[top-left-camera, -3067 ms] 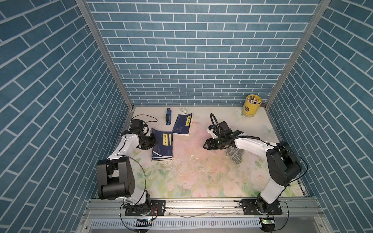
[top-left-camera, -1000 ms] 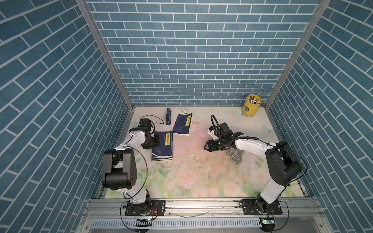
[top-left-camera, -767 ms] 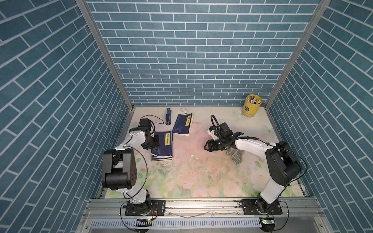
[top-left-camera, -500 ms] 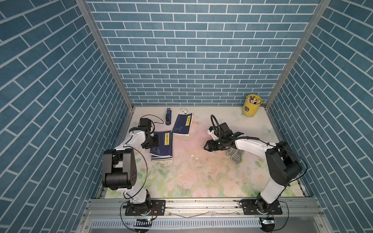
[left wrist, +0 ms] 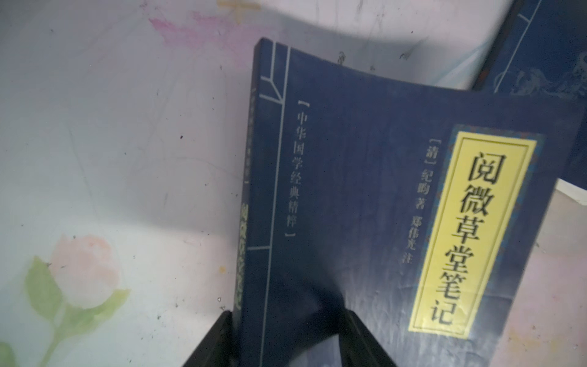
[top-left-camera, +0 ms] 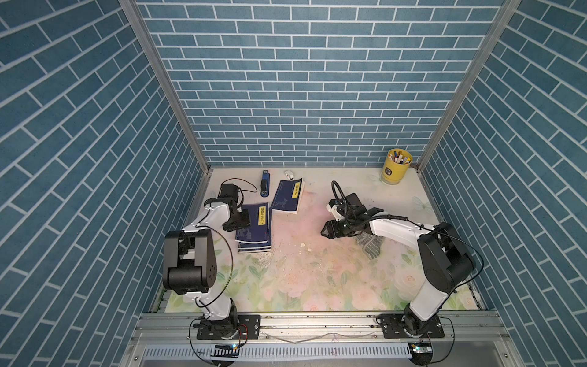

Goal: Wipe the cover of the book
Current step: Place the book on the book.

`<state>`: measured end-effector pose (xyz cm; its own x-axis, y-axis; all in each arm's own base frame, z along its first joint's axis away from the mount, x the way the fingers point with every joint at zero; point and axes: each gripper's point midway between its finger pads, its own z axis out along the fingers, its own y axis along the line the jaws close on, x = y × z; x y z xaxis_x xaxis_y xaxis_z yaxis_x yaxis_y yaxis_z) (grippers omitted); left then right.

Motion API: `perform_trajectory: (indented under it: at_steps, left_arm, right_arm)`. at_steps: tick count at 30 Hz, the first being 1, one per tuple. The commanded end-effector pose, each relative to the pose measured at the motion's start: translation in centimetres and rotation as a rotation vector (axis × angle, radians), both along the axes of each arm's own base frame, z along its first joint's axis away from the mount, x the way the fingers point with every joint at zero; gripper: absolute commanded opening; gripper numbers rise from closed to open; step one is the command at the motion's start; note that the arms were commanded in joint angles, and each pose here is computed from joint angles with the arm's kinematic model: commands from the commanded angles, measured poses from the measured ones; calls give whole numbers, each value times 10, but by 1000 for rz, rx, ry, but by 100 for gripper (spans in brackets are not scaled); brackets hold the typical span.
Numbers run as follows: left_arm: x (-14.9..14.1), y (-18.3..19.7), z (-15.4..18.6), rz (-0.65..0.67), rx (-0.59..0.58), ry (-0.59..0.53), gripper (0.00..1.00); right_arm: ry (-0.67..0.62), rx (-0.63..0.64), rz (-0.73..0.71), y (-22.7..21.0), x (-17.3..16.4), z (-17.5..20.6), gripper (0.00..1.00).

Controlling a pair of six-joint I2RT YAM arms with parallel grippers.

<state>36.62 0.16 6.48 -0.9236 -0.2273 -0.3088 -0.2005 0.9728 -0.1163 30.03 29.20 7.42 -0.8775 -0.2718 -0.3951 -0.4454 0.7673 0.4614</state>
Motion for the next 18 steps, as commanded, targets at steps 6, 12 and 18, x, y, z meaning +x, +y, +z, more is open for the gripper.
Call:
perform_trajectory:
  at_steps: [6,12,18]
  left_arm:
    - [10,10,7,13,55,-30,61]
    - [25,6,11,13,30,-53,66]
    - [35,4,7,4,19,-47,66]
  right_arm:
    - [-15,-9,36,-4,-5,3,59]
    - [-15,-7,37,-3,-4,3,59]
    - [-18,-8,36,-4,-5,3,59]
